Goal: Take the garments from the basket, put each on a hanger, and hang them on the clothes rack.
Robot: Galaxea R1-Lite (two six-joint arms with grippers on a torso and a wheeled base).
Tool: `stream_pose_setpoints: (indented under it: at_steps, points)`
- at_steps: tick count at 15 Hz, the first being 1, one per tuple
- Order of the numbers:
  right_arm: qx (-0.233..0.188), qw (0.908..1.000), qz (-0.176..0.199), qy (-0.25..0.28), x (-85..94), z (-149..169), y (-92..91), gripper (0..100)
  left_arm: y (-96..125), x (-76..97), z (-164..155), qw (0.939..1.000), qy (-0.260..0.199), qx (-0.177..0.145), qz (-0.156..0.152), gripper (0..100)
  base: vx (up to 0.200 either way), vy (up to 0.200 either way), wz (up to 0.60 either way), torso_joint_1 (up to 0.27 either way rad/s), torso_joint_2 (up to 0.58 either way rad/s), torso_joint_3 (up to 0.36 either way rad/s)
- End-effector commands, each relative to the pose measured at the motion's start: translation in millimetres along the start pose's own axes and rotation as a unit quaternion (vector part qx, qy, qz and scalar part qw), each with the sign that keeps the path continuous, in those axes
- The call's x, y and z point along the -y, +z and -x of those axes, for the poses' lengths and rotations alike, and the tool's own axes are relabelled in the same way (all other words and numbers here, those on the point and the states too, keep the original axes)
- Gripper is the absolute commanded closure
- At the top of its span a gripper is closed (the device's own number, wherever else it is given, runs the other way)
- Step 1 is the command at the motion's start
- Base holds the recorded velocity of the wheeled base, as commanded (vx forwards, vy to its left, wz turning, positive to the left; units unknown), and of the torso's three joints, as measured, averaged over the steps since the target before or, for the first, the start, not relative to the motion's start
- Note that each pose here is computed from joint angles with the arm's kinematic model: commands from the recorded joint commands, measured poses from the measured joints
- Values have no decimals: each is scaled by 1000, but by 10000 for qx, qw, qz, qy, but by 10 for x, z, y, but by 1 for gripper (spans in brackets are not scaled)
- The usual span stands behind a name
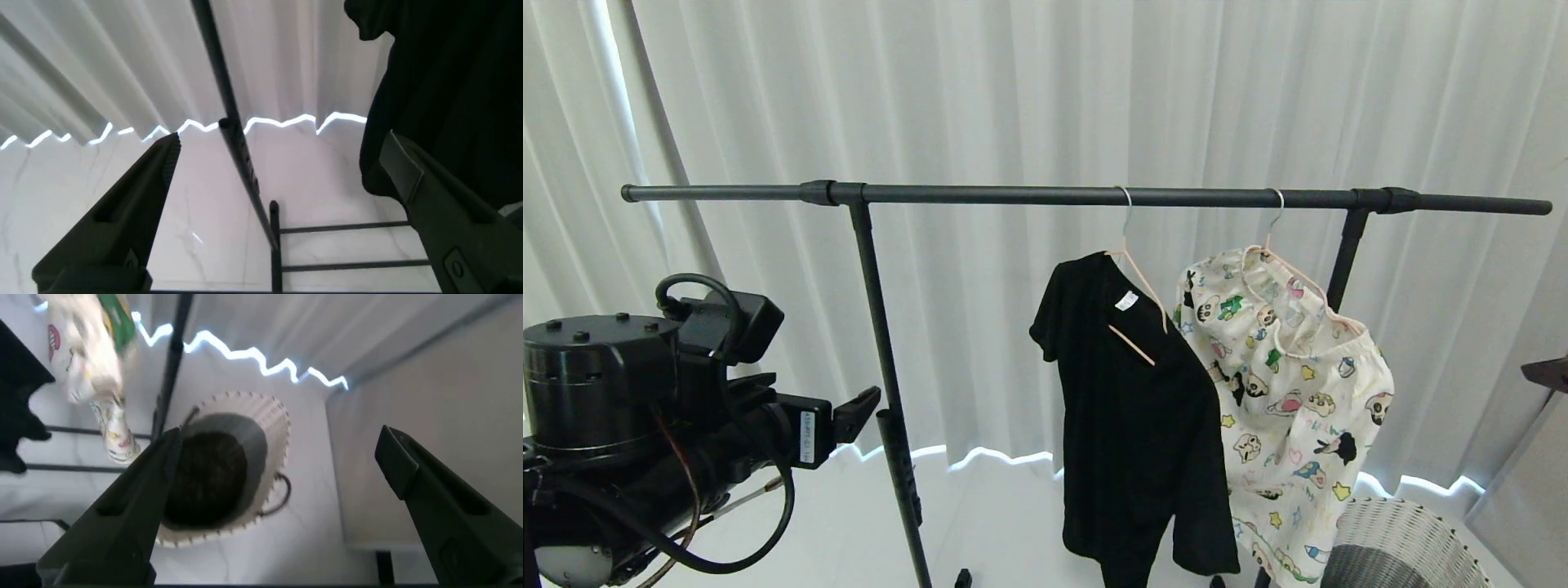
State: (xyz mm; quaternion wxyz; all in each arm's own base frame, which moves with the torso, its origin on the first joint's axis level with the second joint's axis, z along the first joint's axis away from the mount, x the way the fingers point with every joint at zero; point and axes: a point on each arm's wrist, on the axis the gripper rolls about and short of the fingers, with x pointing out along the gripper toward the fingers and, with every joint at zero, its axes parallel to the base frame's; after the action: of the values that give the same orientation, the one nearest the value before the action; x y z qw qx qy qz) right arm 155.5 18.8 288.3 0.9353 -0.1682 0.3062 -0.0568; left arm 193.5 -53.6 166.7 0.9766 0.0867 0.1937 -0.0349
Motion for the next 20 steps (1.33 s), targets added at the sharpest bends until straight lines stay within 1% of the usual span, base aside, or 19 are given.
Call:
stream_pose_setpoints:
  at_steps: [1, 4, 7, 10, 12, 16, 18, 20]
  points:
    - [-24, 9999, -82, -124, 45, 32, -58, 0, -15, -83, 63, 9998, 165, 57, 80, 0, -200, 0, 0, 2, -2, 7]
    - [-147, 9997, -112, -188, 56, 45, -184, 0, -154, -194, 172, 9990, 413, -31, 175, 0, -200, 0, 0, 2, 4, -1]
    - [-199, 9995, -125, -215, 59, 44, -232, 0, -263, -277, 293, 9977, 618, -36, 268, 0, -200, 0, 0, 1, 1, 5]
    - [-216, 9994, -112, -227, 57, 35, -230, 0, -356, -280, 356, 9976, 634, -92, 267, 0, -200, 0, 0, 2, 4, 6]
    - [-234, 9993, -109, -278, 58, 33, -233, 0, -356, -280, 356, 9976, 634, -92, 267, 0, -200, 0, 0, 7, 0, 5]
    - [-249, 9990, -107, -353, 62, 40, -241, 0, -361, -282, 356, 9975, 648, -102, 269, 0, 0, 0, 0, 0, 0, 0]
    - [-248, 9987, -119, -424, 67, 49, -243, 0, -375, -311, 353, 9959, 844, -150, 296, 0, 0, 0, 0, -28, 87, 43]
    - [-259, 9986, -128, -436, 64, 61, -286, 0, -429, -345, 369, 9927, 1140, -247, 321, 0, 0, 0, 0, -141, 361, 198]
